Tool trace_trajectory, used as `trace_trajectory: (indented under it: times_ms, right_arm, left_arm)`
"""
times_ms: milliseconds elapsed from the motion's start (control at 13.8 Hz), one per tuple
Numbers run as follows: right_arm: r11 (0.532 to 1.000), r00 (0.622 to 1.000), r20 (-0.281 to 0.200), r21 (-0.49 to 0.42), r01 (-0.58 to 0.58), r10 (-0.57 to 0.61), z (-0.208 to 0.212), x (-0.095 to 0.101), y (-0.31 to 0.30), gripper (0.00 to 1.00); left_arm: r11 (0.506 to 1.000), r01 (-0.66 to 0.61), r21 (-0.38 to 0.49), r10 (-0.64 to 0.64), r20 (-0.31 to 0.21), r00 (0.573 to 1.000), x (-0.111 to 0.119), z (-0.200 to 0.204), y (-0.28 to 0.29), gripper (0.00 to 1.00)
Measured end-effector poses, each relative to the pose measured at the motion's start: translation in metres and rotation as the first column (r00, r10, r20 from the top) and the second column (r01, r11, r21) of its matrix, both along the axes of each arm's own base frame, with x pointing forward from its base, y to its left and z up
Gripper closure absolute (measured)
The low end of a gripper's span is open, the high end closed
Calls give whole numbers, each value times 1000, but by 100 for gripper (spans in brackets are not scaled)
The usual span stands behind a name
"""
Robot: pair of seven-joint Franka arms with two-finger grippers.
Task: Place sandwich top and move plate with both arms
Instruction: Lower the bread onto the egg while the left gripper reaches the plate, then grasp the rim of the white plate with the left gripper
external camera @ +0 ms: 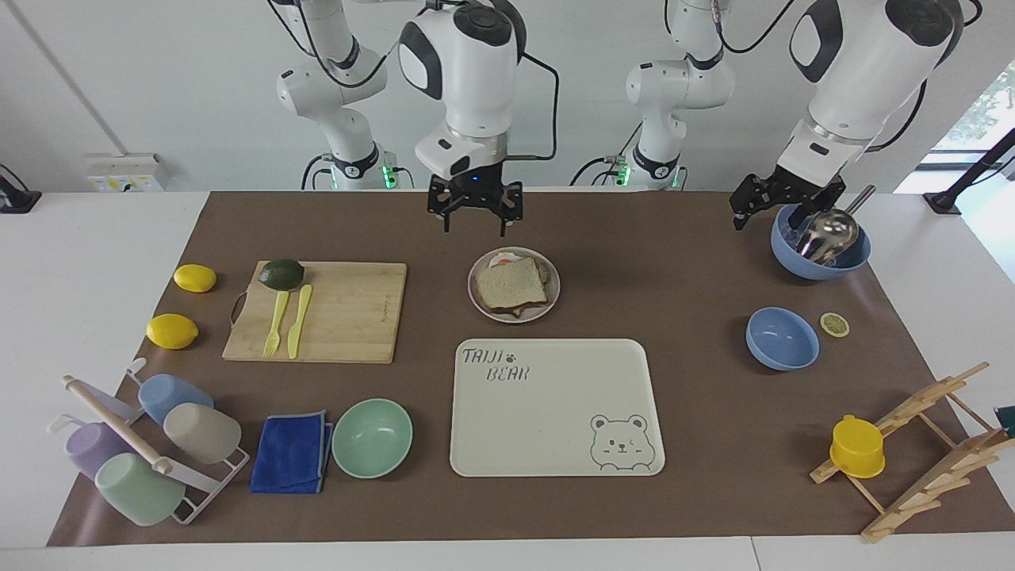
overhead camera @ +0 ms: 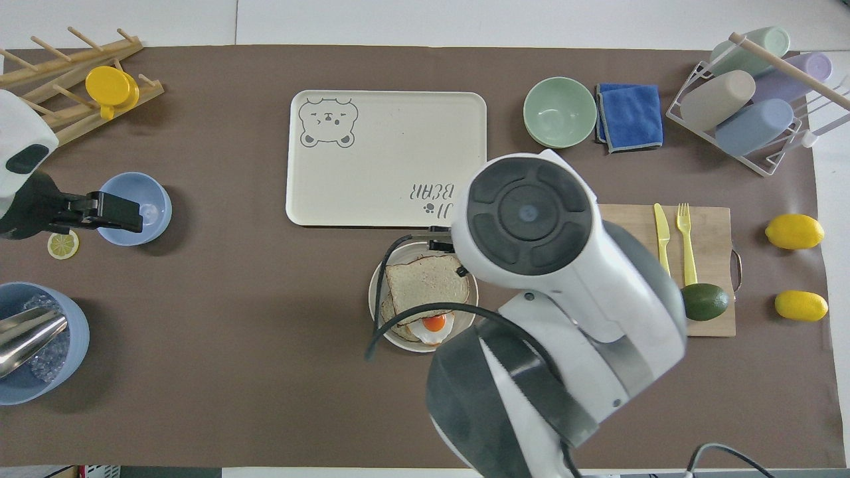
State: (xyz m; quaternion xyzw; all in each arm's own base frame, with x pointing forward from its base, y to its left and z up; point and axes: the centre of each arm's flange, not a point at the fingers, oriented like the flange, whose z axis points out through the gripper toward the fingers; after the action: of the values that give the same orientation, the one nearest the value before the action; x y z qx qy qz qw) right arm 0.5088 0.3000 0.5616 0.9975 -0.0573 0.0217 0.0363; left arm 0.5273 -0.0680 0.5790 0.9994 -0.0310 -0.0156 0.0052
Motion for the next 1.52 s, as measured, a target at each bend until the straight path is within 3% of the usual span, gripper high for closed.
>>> trace_trajectory:
  times_ms: [363,580,870,1016,1233,1378,1523]
  right_arm:
    - [999,991,-125,18,-50,52,38,27,-190,0]
    - [999,986,-162,24,-26,29,43,24,-233,0]
    - [1000,986,-167,24,5,0,41,25,-249,0]
    - [998,986,-166,52,32,-23,42,27,-268,0]
    - [996,992,-125,83,8,2,49,29,-278,0]
    - [996,994,-112,86,14,-4,56,25,-282,0]
    - [996,994,-108,86,19,-10,60,23,-286,0]
  left_arm:
    - [999,0,-37,0,-11,1000,-28,-50,-83,0]
    - [998,-3,-64,1,-20,1000,-53,-99,-147,0]
    - [995,42,-91,-43,-7,999,-79,-178,-230,0]
    - [994,64,-90,-64,-5,998,-87,-212,-246,0]
    - [993,70,-91,-70,1,998,-95,-230,-248,2]
    - [993,66,-99,-67,-1,998,-101,-239,-249,7]
    - [993,65,-101,-65,2,998,-104,-245,-249,21]
